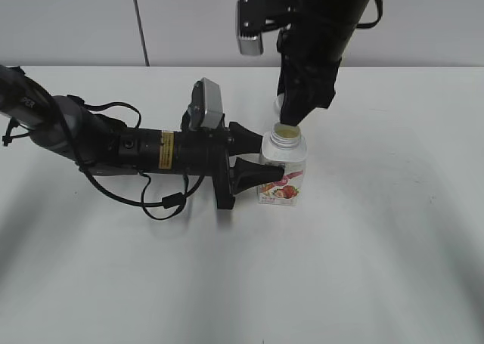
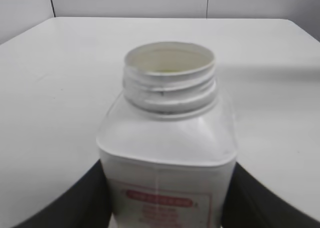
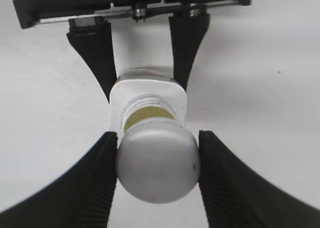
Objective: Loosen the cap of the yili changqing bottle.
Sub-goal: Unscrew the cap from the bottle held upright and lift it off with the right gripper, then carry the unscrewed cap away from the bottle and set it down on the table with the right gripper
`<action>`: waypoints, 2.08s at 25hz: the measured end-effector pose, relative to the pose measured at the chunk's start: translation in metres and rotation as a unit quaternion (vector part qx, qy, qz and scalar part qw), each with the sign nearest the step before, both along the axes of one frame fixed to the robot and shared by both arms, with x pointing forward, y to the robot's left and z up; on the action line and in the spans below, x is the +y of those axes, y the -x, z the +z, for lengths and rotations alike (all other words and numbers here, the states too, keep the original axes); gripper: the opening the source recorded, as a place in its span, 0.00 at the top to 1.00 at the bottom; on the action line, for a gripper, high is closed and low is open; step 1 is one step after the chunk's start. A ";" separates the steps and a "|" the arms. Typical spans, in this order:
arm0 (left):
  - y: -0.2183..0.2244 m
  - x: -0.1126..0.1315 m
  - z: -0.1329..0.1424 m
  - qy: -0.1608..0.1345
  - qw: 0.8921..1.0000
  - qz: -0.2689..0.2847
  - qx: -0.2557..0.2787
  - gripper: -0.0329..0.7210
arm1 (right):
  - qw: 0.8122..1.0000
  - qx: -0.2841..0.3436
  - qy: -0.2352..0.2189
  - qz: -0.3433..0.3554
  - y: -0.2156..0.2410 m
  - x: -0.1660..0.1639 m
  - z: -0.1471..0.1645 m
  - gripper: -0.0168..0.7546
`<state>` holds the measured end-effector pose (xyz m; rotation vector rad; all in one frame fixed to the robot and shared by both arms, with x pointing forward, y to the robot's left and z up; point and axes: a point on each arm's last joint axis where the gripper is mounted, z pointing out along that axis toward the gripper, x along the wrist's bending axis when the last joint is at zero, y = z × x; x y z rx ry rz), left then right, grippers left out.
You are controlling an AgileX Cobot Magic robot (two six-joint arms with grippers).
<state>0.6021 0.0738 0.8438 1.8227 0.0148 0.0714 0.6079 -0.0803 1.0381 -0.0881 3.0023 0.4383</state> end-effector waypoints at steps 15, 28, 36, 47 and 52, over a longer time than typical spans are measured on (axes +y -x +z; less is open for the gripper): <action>0.000 0.000 0.000 0.000 1.000 0.001 0.000 0.46 | 0.835 0.068 -0.033 -0.545 -0.017 -0.053 0.020 0.48; 0.000 0.000 0.000 0.000 1.000 0.001 0.000 0.46 | 0.747 0.123 0.007 -0.653 -0.025 -0.153 -0.035 0.48; 0.000 0.000 0.000 0.001 1.000 0.002 0.000 0.46 | 0.729 0.096 -0.026 -0.677 -0.009 -0.158 -0.107 0.48; 0.000 0.000 0.000 0.001 1.000 0.001 0.000 0.46 | 0.724 0.091 -0.030 -0.683 -0.013 -0.158 -0.147 0.48; 0.000 0.000 0.000 0.001 1.000 0.002 0.000 0.46 | 0.724 0.095 -0.025 -0.683 -0.012 -0.158 -0.151 0.32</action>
